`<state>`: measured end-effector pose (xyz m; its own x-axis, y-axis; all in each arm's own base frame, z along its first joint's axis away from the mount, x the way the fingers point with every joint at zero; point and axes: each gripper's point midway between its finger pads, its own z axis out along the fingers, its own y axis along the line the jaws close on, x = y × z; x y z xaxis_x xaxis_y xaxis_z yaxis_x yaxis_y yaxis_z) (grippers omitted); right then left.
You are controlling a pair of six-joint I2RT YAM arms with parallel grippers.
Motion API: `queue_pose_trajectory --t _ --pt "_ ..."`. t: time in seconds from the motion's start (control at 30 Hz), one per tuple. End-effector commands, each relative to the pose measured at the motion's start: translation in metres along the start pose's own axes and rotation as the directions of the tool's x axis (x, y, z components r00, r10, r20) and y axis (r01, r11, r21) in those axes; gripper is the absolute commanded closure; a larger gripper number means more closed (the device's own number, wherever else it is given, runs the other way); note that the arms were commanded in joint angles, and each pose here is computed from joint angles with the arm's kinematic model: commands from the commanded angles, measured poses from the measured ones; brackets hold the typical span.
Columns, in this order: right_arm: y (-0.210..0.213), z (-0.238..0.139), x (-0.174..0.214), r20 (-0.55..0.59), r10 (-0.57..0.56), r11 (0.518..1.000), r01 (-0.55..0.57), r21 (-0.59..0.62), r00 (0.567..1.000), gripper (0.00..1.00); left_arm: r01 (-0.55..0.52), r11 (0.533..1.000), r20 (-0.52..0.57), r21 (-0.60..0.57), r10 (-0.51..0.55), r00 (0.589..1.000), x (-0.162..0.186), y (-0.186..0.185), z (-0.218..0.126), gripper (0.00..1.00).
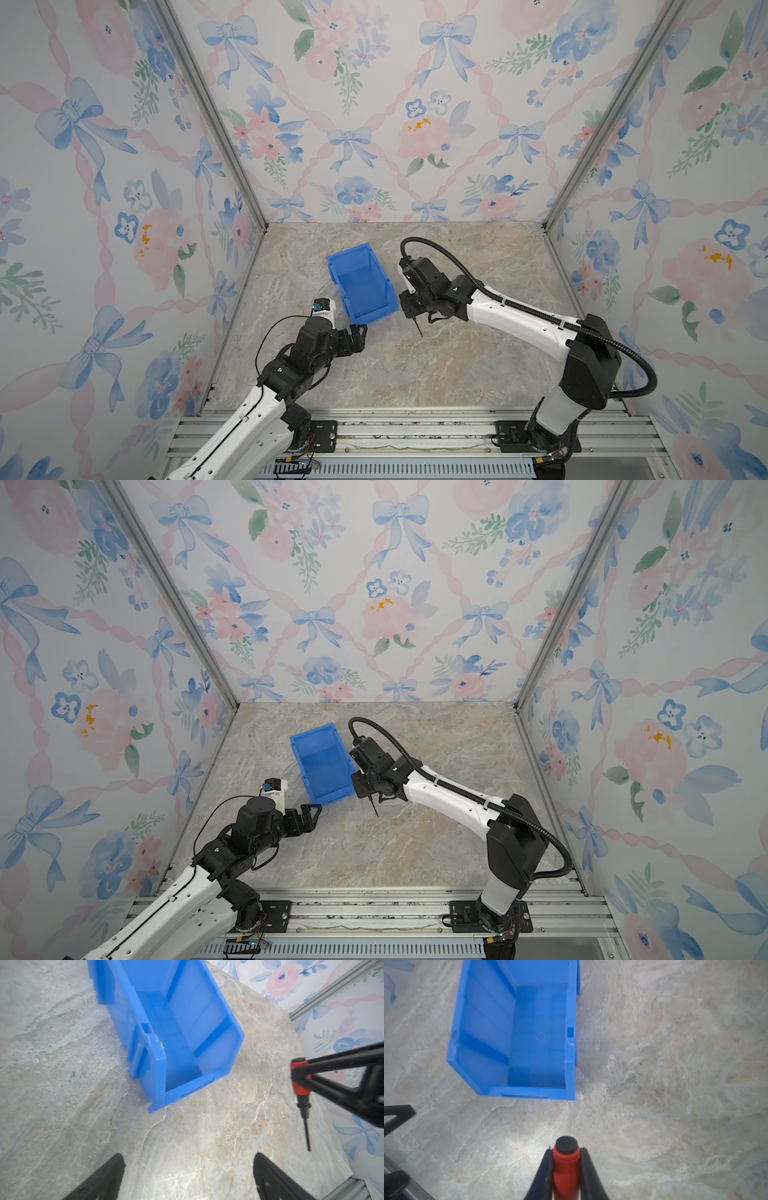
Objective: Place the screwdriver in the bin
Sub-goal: 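Lift the screwdriver with the right gripper and carry it over the blue bin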
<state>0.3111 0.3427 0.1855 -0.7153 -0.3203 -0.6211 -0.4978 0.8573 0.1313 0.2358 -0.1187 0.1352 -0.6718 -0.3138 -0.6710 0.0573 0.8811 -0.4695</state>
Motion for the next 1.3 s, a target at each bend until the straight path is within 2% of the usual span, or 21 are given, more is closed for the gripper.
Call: queue_pose_trajectory --t 0.0,0.5,0.93,1.27 --pt "0.004 0.01 -0.005 -0.057 -0.05 0.999 0.051 0.018 0.997 1.0 0.051 0.998 0.025 -0.046 -0.049 0.998 -0.001 0.014 0.001 0.03" --pt "0.042 0.077 -0.079 0.013 -0.028 0.999 0.028 -0.034 1.0 1.0 0.106 0.993 0.037 -0.051 -0.104 0.994 0.01 0.025 -0.004 0.03" --pt "0.057 0.146 -0.106 0.088 -0.017 0.999 0.019 -0.027 0.996 1.0 0.111 0.99 0.014 -0.087 -0.111 0.994 0.012 0.03 -0.007 0.03" --pt "0.05 0.184 -0.102 0.098 0.005 1.0 -0.006 0.002 0.995 1.0 0.113 0.99 0.035 -0.085 -0.111 0.993 0.008 0.03 -0.011 0.02"
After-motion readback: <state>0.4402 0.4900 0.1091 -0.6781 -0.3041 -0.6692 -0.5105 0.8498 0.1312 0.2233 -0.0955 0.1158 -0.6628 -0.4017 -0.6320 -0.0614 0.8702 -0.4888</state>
